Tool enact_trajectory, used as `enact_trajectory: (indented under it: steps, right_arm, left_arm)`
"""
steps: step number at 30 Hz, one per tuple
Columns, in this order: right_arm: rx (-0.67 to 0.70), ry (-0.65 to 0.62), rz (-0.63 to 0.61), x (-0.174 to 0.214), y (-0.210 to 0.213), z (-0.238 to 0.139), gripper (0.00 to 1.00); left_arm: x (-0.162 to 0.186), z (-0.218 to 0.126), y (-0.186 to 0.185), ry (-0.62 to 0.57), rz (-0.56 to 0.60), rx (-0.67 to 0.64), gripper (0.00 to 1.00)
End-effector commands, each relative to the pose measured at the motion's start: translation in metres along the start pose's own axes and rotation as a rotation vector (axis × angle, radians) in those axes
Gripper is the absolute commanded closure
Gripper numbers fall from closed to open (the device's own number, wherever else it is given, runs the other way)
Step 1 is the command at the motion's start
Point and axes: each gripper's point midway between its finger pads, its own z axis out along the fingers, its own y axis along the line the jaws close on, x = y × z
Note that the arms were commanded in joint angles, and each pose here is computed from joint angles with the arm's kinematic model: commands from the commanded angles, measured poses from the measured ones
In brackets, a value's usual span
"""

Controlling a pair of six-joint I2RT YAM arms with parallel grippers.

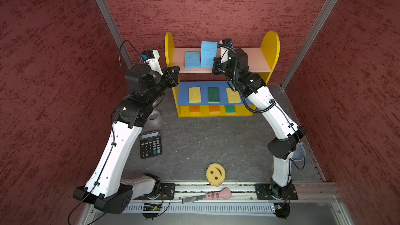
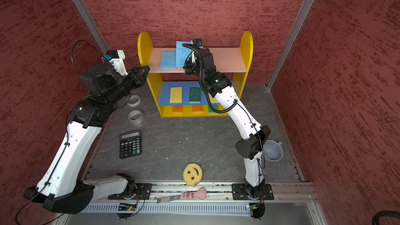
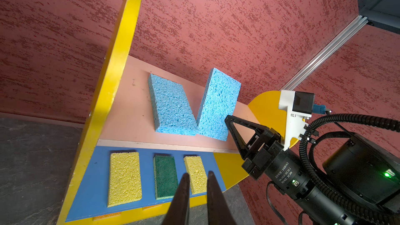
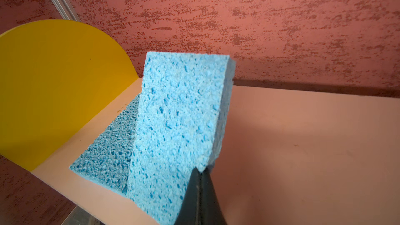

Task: Place and organize the cleaning sponges onto the shelf
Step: 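Lower the blue sponge onto the pink shelf with the right gripper and release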

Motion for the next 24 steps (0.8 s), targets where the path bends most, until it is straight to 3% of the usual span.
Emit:
enact_trajectory:
  steps: [1, 10, 24]
  right_arm:
    - [-0.029, 0.01, 0.018, 0.0, 0.004, 0.001, 1.0]
    - [0.016, -0.012, -0.003, -0.013, -0.011, -0.007, 1.0]
    - [-0.036, 0.126, 0.042, -0.004, -0.029, -0.022, 1.0]
  left_arm:
    - [-0.002, 0.0, 0.003, -0.013, -0.008, -0.003, 0.83]
    - [0.003, 0.004, 0.005, 0.007, -0.018, -0.002, 0.83]
    - [0.016, 0.014, 0.014, 0.053, -0.024, -0.02, 0.81]
